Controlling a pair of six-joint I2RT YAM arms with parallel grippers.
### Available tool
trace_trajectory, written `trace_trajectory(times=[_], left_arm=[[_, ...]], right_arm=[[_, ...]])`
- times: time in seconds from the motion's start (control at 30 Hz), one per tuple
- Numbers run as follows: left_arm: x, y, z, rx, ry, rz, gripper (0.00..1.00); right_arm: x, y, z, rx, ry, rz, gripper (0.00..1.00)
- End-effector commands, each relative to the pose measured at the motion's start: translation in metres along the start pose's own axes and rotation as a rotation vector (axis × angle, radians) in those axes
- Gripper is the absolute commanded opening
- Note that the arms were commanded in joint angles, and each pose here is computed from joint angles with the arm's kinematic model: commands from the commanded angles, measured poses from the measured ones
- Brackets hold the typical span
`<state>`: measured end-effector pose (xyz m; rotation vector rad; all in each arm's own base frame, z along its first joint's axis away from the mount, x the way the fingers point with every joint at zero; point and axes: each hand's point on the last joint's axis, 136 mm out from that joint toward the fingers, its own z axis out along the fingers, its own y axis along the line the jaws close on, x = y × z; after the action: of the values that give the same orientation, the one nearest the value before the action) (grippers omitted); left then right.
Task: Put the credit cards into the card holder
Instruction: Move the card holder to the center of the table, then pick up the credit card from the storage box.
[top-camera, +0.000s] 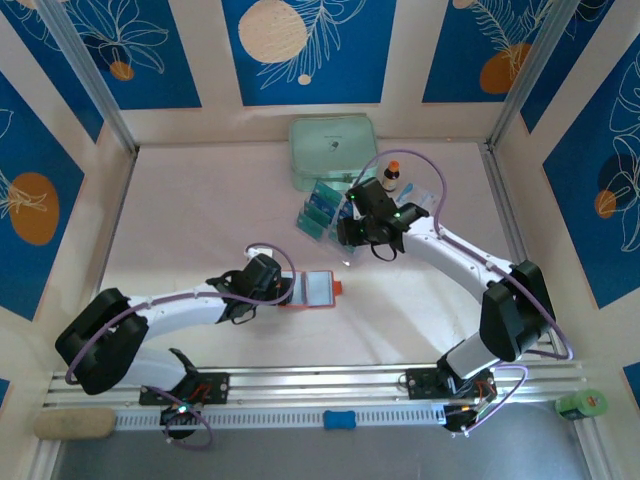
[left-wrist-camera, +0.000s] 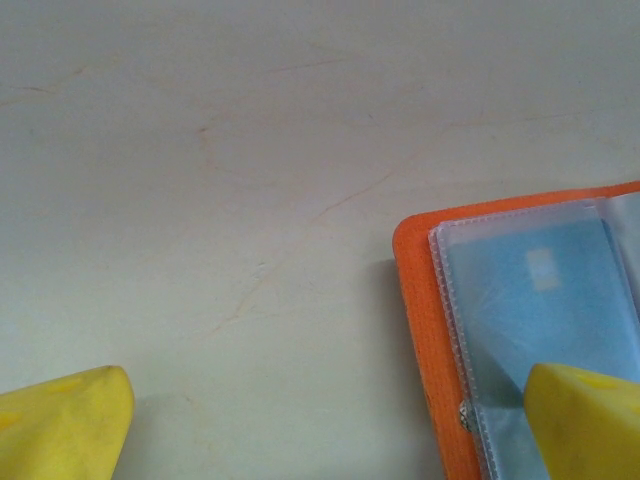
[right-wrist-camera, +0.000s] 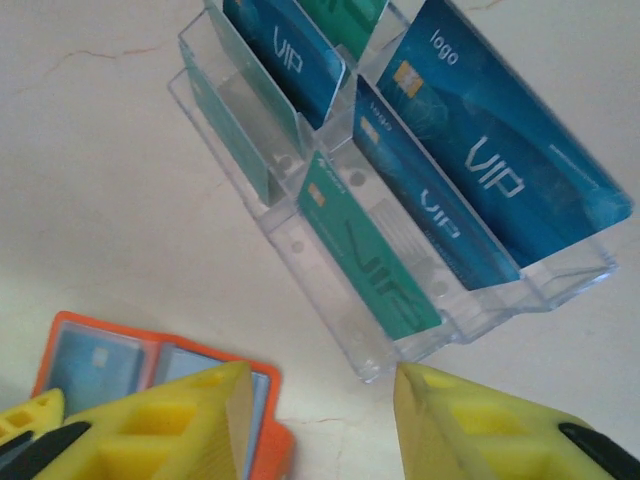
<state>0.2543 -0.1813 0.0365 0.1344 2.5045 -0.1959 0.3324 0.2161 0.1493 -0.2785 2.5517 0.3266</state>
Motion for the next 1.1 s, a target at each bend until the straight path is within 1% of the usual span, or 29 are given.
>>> trace_trajectory(times=[0.0,0.07,0.1,0.17,0.2,0.23,0.27,0.3,0.33,0.47,0.63,0.8,0.87,1.03,1.07], left_arm=[[-0.004,0.002,-0.003,0.004,-0.017,-0.032,1.00],[-0.005,0.002,-0.002,0.008,-0.019,-0.032,1.00],[-0.005,0.001,-0.002,0.010,-0.019,-0.034,1.00],[-0.005,0.001,-0.003,0.009,-0.019,-0.033,1.00],[-0.005,0.001,-0.003,0.010,-0.019,-0.034,1.00],[-0.005,0.001,-0.003,0.009,-0.019,-0.032,1.00],[-0.006,0.001,-0.003,0.009,-0.020,-0.033,1.00],[-0.006,0.001,-0.003,0.010,-0.020,-0.033,1.00],[-0.007,0.001,-0.003,0.010,-0.024,-0.034,1.00],[-0.006,0.001,-0.002,0.010,-0.022,-0.033,1.00],[-0.006,0.001,-0.003,0.011,-0.024,-0.034,1.00],[-0.006,0.001,-0.002,0.009,-0.023,-0.032,1.00],[-0.006,0.001,-0.001,0.009,-0.022,-0.033,1.00],[-0.006,0.000,-0.001,0.010,-0.023,-0.033,1.00],[-0.007,0.000,-0.002,0.011,-0.025,-0.033,1.00]], right_arm=[[-0.016,-0.002,-0.008,-0.006,-0.056,-0.026,0.46],[-0.018,-0.001,-0.010,-0.041,-0.043,-0.031,0.46],[-0.020,-0.002,-0.010,-0.038,-0.040,-0.030,0.48],[-0.021,-0.007,-0.010,-0.022,-0.033,-0.023,0.56],[-0.023,-0.010,-0.010,-0.009,-0.038,-0.016,0.63],[-0.024,-0.013,-0.010,0.002,-0.045,-0.015,0.78],[-0.025,-0.014,-0.010,0.008,-0.051,-0.014,0.88],[-0.026,-0.015,-0.010,0.013,-0.056,-0.010,0.95],[-0.027,-0.017,-0.010,0.015,-0.057,-0.003,0.99],[-0.033,-0.019,-0.012,0.018,-0.085,0.003,0.99],[-0.037,-0.018,-0.015,0.022,-0.075,-0.069,0.99],[-0.044,-0.012,-0.021,-0.023,-0.144,-0.080,0.99],[-0.041,-0.007,-0.023,-0.060,-0.123,-0.087,0.99],[-0.030,-0.003,-0.012,-0.100,-0.069,-0.084,1.00],[-0.027,0.000,-0.010,-0.115,-0.053,-0.095,0.97]])
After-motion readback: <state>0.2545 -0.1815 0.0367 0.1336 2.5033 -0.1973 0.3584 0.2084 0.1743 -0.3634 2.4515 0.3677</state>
